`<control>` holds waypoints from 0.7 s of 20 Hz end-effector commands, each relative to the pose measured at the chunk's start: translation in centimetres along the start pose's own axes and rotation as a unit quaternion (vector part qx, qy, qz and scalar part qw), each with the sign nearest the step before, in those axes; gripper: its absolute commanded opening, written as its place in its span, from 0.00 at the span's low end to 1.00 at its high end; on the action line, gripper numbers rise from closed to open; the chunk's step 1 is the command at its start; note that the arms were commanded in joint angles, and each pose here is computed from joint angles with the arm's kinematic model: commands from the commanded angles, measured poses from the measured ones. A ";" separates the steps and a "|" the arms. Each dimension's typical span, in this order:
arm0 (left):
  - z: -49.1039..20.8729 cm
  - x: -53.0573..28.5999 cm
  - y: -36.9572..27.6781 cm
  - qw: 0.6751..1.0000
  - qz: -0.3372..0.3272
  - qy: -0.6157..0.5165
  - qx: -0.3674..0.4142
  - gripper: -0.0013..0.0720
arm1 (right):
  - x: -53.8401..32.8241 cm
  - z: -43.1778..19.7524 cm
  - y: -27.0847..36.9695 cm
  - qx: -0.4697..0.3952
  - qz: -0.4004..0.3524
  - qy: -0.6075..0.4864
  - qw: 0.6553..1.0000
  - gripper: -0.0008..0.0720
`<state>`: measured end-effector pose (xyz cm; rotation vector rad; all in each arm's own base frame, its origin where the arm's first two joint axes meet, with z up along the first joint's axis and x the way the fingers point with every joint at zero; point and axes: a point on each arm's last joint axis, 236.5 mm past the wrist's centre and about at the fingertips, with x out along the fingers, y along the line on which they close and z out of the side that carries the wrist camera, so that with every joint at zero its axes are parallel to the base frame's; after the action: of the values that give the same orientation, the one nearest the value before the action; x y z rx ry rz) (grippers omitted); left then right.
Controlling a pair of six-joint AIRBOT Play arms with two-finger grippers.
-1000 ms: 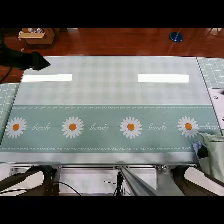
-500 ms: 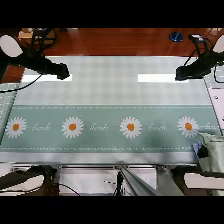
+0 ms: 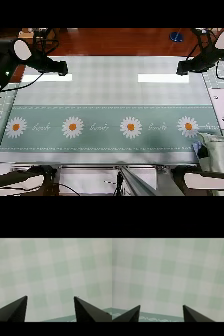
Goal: Fold the shirts.
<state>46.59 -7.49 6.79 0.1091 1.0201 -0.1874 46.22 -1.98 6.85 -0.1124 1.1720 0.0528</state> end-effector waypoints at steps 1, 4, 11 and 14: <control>0.3 0.2 0.5 1.000 0.009 -0.006 -0.003 1.00 | -0.1 0.8 0.3 0.030 0.005 -0.017 0.999 0.86; 0.3 0.2 0.5 1.000 0.009 -0.006 -0.003 1.00 | -0.1 0.8 0.4 0.031 0.008 -0.016 0.999 0.86; 0.1 0.6 0.5 1.000 0.009 -0.002 -0.003 1.00 | -0.1 0.8 0.4 0.031 0.007 -0.016 0.999 0.86; 0.1 0.6 0.5 1.000 0.009 -0.002 -0.003 1.00 | -0.1 0.8 0.4 0.031 0.007 -0.016 0.999 0.86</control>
<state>47.11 -7.13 6.42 0.1122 1.0143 -0.1689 46.83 -1.54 7.11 -0.0486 1.1440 0.0307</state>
